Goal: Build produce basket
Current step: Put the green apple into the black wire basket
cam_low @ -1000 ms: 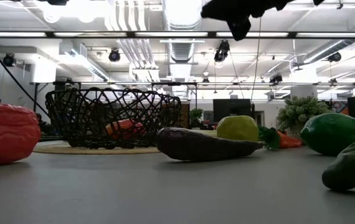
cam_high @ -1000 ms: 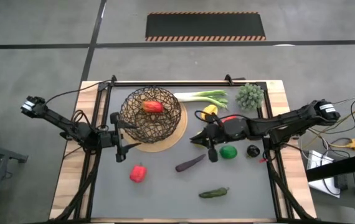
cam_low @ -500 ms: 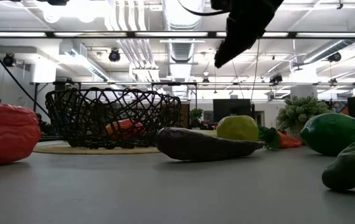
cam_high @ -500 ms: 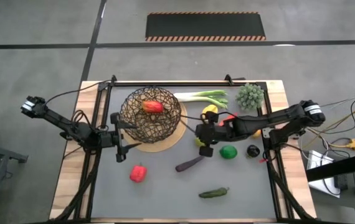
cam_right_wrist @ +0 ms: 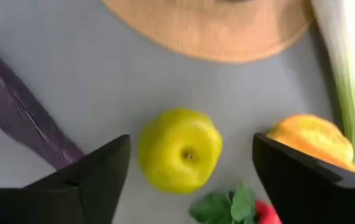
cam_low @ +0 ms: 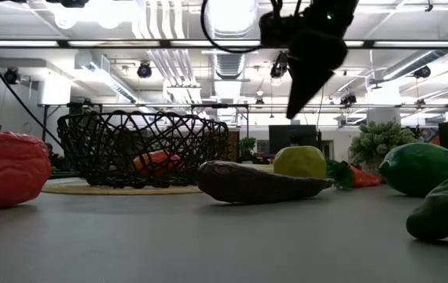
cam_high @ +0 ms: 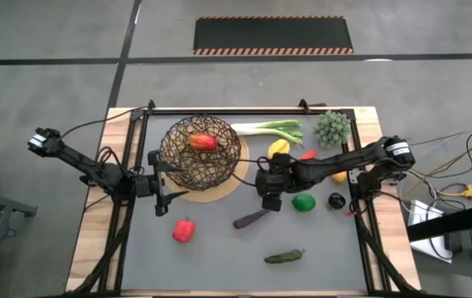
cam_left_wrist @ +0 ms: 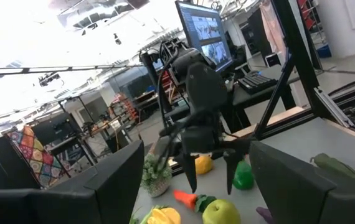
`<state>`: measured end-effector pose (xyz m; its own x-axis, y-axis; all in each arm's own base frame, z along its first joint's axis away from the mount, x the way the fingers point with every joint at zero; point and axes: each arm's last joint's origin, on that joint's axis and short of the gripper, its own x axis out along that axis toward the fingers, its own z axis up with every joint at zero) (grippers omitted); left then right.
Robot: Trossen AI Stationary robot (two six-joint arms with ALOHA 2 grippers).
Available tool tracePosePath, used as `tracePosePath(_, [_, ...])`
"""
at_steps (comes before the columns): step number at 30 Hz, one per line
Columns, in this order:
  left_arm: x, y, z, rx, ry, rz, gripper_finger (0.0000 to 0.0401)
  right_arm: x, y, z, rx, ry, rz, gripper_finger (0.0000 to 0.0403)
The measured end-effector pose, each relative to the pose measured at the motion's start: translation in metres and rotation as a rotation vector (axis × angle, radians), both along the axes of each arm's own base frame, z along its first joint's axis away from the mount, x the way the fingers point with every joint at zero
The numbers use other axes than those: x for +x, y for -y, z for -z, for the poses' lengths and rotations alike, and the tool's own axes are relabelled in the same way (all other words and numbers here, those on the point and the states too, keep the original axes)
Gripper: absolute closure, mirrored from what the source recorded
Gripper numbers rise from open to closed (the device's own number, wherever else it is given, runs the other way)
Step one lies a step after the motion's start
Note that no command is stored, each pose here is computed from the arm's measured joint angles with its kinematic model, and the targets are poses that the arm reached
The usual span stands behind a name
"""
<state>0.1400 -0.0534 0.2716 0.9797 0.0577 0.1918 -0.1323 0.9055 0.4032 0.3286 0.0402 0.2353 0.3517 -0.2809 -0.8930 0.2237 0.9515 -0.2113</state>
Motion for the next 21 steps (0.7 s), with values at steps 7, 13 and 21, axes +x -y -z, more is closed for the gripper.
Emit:
tracePosePath(7, [0.000, 0.000, 0.000, 0.000, 0.000, 0.000, 0.0129, -0.007, 0.000, 0.014, 0.046, -0.062, -0.014, 0.0041])
tracePosePath(13, [0.001, 0.000, 0.001, 0.002, -0.004, 0.000, 0.0129, -0.008, 0.006, 0.023, 0.045, -0.062, 0.001, 0.0041])
tracePosePath(21, [0.001, 0.000, 0.001, 0.003, -0.004, 0.000, 0.0129, -0.010, 0.022, 0.041, 0.103, -0.062, 0.008, 0.0041])
